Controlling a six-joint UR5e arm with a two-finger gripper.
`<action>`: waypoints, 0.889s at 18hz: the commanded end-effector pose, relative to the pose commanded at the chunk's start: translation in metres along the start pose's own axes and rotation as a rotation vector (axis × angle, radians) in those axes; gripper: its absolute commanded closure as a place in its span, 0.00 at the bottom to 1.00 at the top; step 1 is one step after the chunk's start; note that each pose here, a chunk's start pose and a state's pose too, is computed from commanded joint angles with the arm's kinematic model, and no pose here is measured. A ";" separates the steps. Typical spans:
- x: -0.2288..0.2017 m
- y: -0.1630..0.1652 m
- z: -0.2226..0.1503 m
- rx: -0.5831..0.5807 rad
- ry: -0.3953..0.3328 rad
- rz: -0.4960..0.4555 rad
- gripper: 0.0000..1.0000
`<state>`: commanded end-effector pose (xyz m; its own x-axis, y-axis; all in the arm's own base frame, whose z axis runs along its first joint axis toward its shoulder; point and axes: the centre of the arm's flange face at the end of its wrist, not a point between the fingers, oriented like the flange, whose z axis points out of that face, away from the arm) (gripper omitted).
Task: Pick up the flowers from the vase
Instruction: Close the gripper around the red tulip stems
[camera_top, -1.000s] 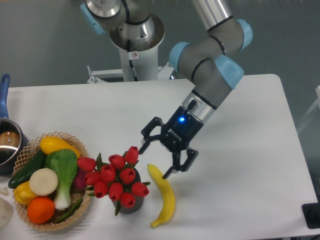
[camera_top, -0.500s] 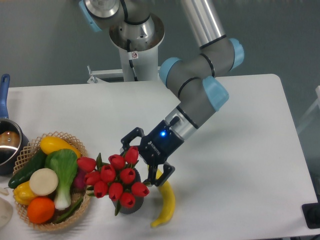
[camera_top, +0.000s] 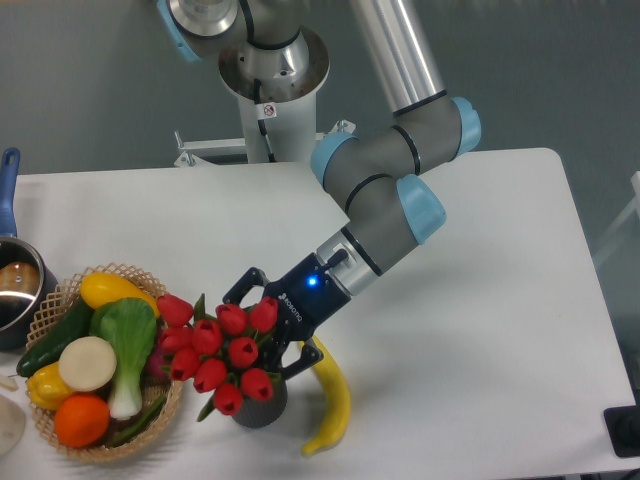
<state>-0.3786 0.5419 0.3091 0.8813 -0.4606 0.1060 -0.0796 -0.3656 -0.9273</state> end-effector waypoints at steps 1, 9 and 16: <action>-0.001 -0.001 -0.005 0.000 -0.008 0.001 1.00; 0.004 -0.072 -0.043 0.026 -0.074 -0.134 1.00; 0.025 -0.140 -0.070 0.063 -0.108 -0.174 1.00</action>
<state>-0.3778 0.5253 0.4668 0.9242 -0.3043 0.2308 0.1046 -0.3797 -0.9192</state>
